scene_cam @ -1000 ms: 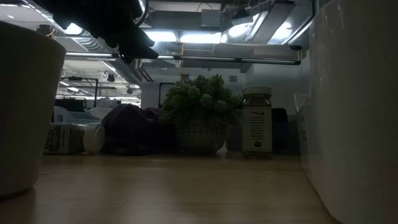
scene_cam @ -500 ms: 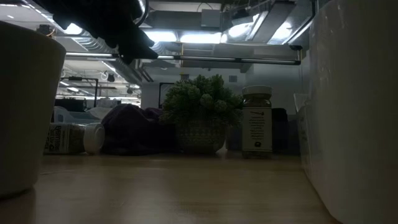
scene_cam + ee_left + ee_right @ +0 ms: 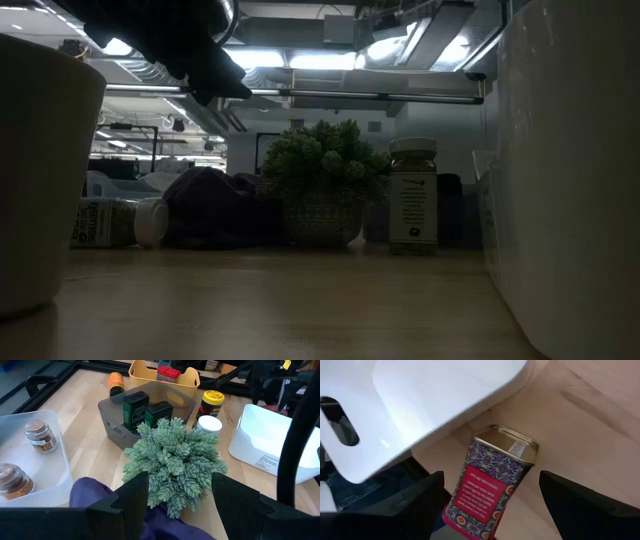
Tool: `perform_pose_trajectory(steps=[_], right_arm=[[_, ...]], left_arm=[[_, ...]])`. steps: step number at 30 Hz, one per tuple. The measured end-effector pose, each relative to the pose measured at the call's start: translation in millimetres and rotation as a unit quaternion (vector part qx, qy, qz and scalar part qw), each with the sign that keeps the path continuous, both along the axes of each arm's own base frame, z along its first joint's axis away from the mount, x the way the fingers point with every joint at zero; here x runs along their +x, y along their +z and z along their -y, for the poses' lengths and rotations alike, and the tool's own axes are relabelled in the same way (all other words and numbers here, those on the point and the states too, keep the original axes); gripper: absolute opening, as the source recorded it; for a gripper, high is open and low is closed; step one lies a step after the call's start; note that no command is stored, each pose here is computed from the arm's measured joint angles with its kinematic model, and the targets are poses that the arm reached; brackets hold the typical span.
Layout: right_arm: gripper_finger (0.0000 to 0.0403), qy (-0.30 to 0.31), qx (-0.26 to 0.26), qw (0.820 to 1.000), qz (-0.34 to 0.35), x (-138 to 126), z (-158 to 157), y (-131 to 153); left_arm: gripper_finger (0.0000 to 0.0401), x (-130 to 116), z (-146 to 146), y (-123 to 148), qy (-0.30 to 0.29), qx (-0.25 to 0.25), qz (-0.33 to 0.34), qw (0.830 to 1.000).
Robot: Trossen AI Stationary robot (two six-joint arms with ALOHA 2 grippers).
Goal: Sort spices by type
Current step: Put the red seasoning can into the orange bin
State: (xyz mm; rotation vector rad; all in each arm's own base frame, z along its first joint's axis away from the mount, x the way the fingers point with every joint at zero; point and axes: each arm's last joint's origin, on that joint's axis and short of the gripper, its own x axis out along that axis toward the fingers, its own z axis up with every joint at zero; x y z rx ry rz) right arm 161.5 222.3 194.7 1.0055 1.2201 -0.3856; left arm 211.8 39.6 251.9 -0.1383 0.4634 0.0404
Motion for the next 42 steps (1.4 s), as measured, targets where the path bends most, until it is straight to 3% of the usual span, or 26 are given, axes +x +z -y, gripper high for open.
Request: perform_pose_trajectory(steps=[17, 25, 32, 42], right_arm=[[0.0326, 0.002, -0.017, 1.000, -0.011, 2.4, -2.7, -10.3], [0.0326, 0.022, 0.030, 0.999, -0.033, 2.7, -8.0, -8.6], [0.0326, 0.023, 0.034, 0.999, -0.032, 3.0, -8.7, -8.2], [0.0326, 0.076, 0.035, 0.991, -0.100, -0.1, -15.2, -25.3]], left_arm=[[0.0200, -0.6, 0.1, -0.9, -0.003, 0.005, -0.006, 1.000], [0.0200, -0.6, 0.1, -0.8, -0.003, 0.006, -0.005, 1.000], [0.0200, -0.6, 0.1, -0.8, -0.003, 0.006, -0.005, 1.000], [0.0200, -0.7, 0.1, -1.0, -0.003, 0.006, -0.006, 1.000]])
